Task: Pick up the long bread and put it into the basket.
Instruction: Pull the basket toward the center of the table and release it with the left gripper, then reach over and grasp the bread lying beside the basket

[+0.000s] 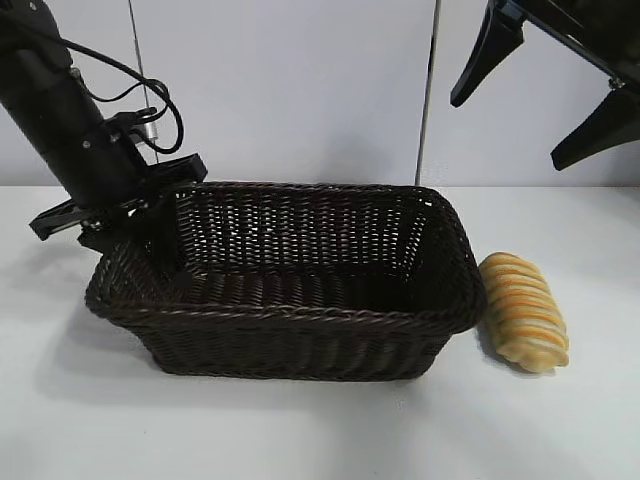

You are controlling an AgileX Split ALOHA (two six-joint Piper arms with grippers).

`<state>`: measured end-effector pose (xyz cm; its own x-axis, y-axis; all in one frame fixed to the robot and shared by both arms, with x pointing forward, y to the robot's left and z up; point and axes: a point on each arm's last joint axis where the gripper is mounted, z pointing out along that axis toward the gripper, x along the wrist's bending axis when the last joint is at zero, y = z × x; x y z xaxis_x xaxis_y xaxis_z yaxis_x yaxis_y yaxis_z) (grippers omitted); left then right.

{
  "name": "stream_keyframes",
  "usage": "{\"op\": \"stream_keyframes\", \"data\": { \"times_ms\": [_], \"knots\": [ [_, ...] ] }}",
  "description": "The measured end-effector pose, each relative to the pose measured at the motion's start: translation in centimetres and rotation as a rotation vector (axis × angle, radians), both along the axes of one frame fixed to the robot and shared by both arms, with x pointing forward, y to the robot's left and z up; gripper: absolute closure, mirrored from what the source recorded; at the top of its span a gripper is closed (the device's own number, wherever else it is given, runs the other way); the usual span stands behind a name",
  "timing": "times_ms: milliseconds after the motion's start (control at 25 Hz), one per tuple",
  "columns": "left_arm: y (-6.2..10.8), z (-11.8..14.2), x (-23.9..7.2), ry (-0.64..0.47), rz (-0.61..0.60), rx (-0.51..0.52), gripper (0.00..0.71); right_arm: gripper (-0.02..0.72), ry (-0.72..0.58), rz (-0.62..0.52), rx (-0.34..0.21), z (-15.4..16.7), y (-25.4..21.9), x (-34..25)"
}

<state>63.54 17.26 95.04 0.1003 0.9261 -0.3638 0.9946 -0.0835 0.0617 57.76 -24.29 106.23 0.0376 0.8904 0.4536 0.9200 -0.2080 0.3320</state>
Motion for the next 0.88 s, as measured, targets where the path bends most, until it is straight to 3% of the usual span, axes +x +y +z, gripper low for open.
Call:
{"op": "stream_keyframes", "data": {
  "times_ms": [280,480,680,880],
  "knots": [
    [1.8,8.1,0.5,-0.209,-0.035,0.159,0.017,0.009,0.001,0.0,0.0,0.0,0.0,0.0],
    [5.0,10.5,1.9,-0.299,0.021,0.266,0.017,0.009,0.003,0.002,0.0,0.0,0.0,0.0],
    [12.8,11.1,2.4,-0.285,0.096,0.499,0.017,0.009,0.005,0.003,0.0,0.0,0.0,-0.1],
    [20.4,12.6,0.9,-0.264,0.248,0.482,0.017,0.009,0.018,0.009,0.001,-0.1,0.0,-0.2]
  ]
}}
